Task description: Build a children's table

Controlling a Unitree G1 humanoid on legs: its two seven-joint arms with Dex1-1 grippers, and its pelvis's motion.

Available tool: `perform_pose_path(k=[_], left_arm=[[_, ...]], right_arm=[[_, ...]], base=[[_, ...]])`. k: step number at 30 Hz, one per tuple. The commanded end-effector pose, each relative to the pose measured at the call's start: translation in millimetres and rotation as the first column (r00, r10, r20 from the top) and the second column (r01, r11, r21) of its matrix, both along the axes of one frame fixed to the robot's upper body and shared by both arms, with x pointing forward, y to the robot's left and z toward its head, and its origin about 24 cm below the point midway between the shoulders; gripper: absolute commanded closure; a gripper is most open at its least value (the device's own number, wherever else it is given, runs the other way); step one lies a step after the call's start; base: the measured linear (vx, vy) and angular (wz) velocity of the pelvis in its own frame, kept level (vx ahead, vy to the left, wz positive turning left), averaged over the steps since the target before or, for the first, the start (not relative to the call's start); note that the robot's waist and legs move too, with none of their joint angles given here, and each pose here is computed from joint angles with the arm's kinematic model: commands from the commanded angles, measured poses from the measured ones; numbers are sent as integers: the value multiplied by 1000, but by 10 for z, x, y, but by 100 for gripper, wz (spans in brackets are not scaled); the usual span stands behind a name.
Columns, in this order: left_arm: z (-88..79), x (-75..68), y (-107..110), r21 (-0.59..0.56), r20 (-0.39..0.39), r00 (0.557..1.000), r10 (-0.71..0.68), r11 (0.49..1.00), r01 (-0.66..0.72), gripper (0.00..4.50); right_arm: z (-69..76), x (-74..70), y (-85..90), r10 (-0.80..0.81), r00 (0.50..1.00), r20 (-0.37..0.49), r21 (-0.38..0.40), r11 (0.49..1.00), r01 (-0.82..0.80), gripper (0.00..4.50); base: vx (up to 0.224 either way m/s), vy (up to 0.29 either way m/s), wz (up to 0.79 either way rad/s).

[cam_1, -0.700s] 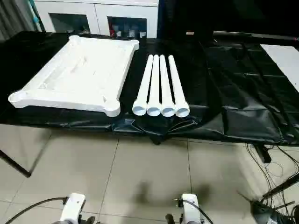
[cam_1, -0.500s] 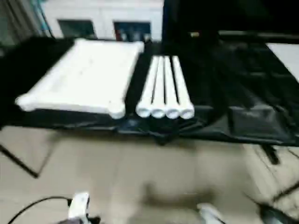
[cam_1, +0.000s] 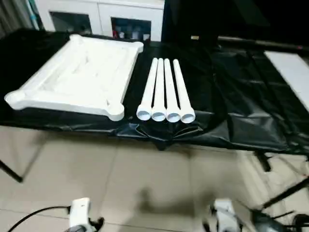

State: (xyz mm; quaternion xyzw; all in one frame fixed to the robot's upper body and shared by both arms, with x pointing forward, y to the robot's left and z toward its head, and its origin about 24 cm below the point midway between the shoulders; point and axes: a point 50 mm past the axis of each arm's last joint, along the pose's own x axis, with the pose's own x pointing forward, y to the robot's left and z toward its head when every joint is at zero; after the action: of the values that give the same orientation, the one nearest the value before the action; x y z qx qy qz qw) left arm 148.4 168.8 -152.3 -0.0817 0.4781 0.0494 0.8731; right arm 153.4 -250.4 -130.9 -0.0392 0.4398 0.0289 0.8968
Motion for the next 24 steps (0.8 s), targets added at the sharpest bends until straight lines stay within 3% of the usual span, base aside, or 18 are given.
perform_pose_path(k=[1, 2, 3, 5, 6, 7, 10, 12, 15, 16, 20, 22, 23, 24], left_arm=[[-4, -120, 41, -5, 46, 998, -35, 999, 36, 81], [91, -79, 225, -2, 148, 987, -66, 998, 67, 81], [93, -79, 229, -2, 150, 987, -66, 998, 67, 81], [166, -73, 322, -5, 213, 974, -81, 996, 84, 81], [253, -86, 362, -3, 280, 954, -105, 994, 111, 81], [263, -89, 367, -2, 287, 952, -108, 994, 114, 81], [472, -147, 412, 15, 406, 905, -126, 991, 132, 81], [703, -167, 417, 35, 500, 855, -139, 990, 140, 81], [1064, -180, 415, 65, 628, 763, -154, 987, 145, 81], [1234, -165, 401, 79, 685, 712, -157, 987, 142, 81], [1708, -128, 333, 116, 785, 590, -187, 981, 157, 81], [2062, -38, 240, 127, 837, 504, -213, 972, 199, 81], [2400, 95, 164, 135, 895, 393, -210, 969, 209, 81], [2449, 141, 159, 140, 901, 379, -210, 969, 204, 81]], right_arm=[[97, 56, -53, 15, 995, 94, 50, 999, -19, 0], [160, 55, -67, 48, 987, 152, 76, 995, -60, 0], [161, 54, -68, 49, 987, 153, 76, 995, -61, 0], [211, 29, -69, 78, 977, 201, 84, 992, -97, 0], [307, -8, -71, 102, 957, 272, 98, 986, -133, 0], [321, -13, -70, 105, 954, 281, 101, 985, -138, 0], [547, -69, -46, 133, 907, 401, 98, 978, -186, 0], [803, -69, -51, 119, 855, 505, 95, 977, -192, 0], [1176, 545, 606, 120, 763, 636, 126, 958, -257, 0], [1419, 646, 713, 120, 710, 694, 125, 951, -283, 0], [1964, 627, 754, 109, 575, 811, 128, 926, -356, 0], [2237, 670, 711, 86, 510, 856, 121, 926, -358, 0], [2415, 770, 658, 36, 483, 875, 128, 944, -303, 0], [2440, 803, 652, 29, 481, 876, 130, 947, -293, 0]], base=[[0, 0, 0], [0, 0, 0], [0, 0, 0], [0, 0, 0], [0, 0, 0], [0, 0, 0], [0, 0, 0], [0, 0, 0], [-18, -4, -7], [-73, -15, -40], [-33, -9, -16], [11, -12, 10], [0, 0, 0], [0, 0, 0]])
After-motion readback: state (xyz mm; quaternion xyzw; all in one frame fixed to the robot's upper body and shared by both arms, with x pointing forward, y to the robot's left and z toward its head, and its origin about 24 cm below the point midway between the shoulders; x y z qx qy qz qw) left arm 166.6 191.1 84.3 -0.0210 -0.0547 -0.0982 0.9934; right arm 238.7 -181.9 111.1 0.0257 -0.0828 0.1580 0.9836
